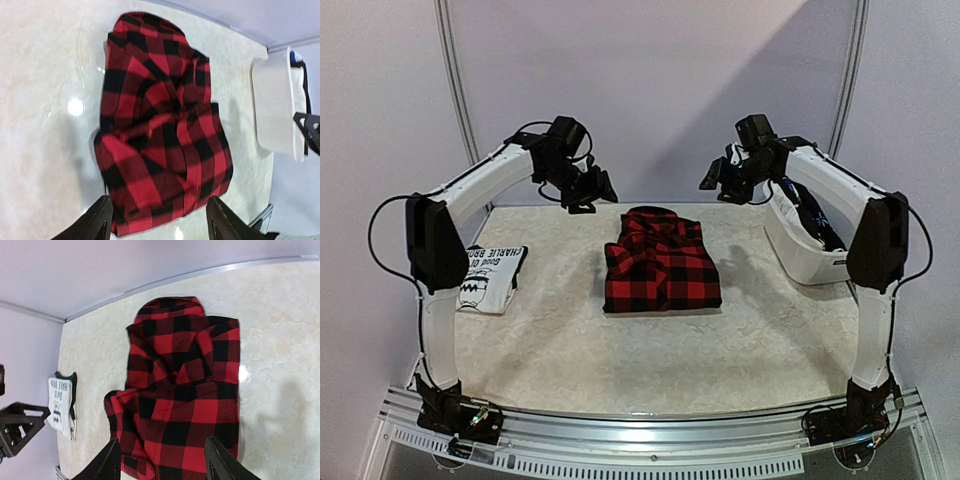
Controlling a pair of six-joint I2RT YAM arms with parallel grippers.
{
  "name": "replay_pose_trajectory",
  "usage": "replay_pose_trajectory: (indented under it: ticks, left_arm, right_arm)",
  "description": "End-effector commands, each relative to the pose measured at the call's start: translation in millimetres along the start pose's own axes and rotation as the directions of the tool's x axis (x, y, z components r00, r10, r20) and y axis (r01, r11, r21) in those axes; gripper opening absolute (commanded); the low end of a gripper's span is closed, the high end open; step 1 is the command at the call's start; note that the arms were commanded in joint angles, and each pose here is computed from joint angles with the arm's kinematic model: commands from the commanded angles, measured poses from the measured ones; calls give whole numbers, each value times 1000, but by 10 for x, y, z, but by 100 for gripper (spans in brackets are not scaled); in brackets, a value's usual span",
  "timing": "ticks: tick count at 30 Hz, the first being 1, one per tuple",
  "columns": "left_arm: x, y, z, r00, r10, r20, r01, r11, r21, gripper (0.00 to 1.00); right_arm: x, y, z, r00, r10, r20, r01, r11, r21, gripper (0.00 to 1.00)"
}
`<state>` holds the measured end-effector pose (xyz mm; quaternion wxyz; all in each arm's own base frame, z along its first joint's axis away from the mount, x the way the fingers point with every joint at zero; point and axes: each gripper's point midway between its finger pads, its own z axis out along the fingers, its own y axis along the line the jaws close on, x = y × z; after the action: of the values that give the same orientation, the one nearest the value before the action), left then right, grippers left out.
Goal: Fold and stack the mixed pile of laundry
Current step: Smooth out the 2/3-rectangle-folded shirt at the center of the board.
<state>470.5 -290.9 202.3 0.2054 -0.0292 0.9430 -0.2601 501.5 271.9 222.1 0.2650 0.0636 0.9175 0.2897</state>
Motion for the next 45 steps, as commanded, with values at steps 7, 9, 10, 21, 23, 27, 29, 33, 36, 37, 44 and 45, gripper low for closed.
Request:
replay_pose_trajectory:
  ticks: [7,9,10,21,23,27,29,33,36,37,44,45]
  left_arm:
    - [882,103,-262,987,126,-102,-135,987,-88,55]
    - [1024,94,-262,984,138,-114,-148,985,-85,52]
    - [1093,94,-245,982,142,-124,-153,985,-83,51]
    - [1442,188,-36,972,129,-195,-148,985,-86,42]
    - [1458,205,1,970,130,-205,-150,985,-90,41]
    - [1486,211,75,966,132,-221,-153,985,-81,40]
    - [1502,214,124,963,136,-233,-157,985,-77,40]
    - [1516,218,212,956,147,-255,-171,982,-75,40]
    - [1518,220,279,949,155,-274,-181,981,-73,40]
    - [1518,220,292,947,159,-279,-186,980,-73,39]
    - [1556,264,320,934,175,-312,-208,975,-74,39]
    - [1564,274,320,932,176,-317,-210,975,-75,39]
  right_arm:
    - [1376,881,-13,897,-421,-135,386,895,-221,41]
    - [1603,929,148,880,-441,-175,397,887,-236,35]
    - [1692,967,206,873,-449,-188,401,882,-246,32]
    - [2021,757,944,850,-439,-289,416,898,-142,15]
    - [2071,689,1066,847,-433,-308,414,901,-128,15]
    - [2062,629,1226,852,-424,-306,415,904,-97,14]
    - [2013,584,1298,857,-420,-297,421,905,-65,13]
    - [1873,531,1390,870,-417,-263,429,903,-14,14]
    - [1748,454,1462,887,-394,-241,411,912,19,14]
    - [1692,427,1481,893,-386,-232,403,915,28,14]
    - [1277,379,1608,928,-337,-160,345,938,24,17]
    - [1206,376,1616,932,-330,-147,337,941,21,17]
